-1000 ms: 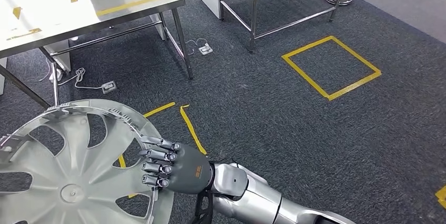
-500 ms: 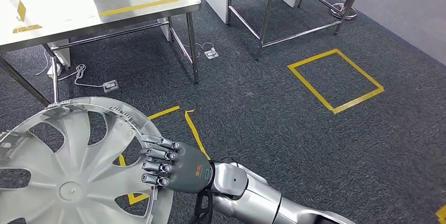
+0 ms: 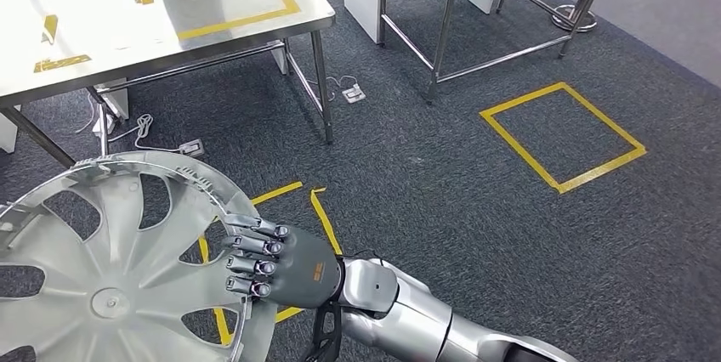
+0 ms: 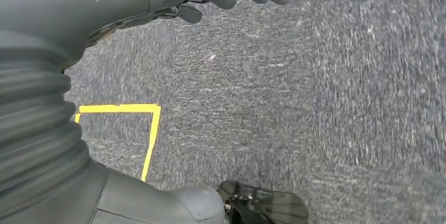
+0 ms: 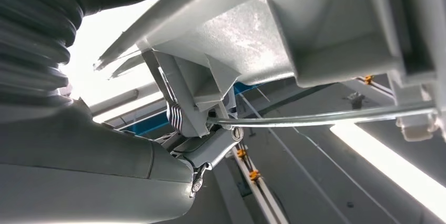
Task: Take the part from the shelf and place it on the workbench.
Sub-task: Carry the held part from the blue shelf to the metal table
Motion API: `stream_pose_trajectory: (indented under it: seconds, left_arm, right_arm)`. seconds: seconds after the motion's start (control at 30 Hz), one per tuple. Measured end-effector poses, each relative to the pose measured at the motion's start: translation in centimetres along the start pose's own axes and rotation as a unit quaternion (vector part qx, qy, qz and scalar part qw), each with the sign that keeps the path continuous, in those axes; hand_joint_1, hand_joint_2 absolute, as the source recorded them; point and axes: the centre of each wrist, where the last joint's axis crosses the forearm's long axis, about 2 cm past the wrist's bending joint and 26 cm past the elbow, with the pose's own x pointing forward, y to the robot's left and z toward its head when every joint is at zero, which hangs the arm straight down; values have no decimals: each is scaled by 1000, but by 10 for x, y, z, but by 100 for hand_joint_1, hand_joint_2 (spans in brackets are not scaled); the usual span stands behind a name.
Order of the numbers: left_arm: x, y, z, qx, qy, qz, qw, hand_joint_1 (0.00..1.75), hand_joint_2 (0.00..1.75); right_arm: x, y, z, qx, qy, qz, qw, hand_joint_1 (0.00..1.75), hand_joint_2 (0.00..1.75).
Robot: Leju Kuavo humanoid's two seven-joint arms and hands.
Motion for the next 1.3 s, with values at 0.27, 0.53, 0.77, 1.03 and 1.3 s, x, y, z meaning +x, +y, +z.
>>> stream_pose_trajectory:
  seconds: [0.27,0.53,0.77,1.03,1.3]
  left_arm:
    - [-1,0,0,-2,0,0,1000,0,175]
    - [-1,0,0,-1,0,0,1000,0,175]
    - [-1,-3,2,-5,-2,2,1000,0,175]
    - [0,-2,1,-5,-7,2,1000,0,175]
    - [0,-1,1,-8,-4,0,1000,0,175]
  right_arm:
    - [0,1,1,3,1,-2,1000,175,175]
    - [-2,4,3,11,5,-15,1000,175,175]
    - [-7,5,7,17,16,-21,1000,175,175]
    - [-21,1,8,10,42,-19,999,175,175]
    - [-37,-6,10,4,77,-14,997,175,175]
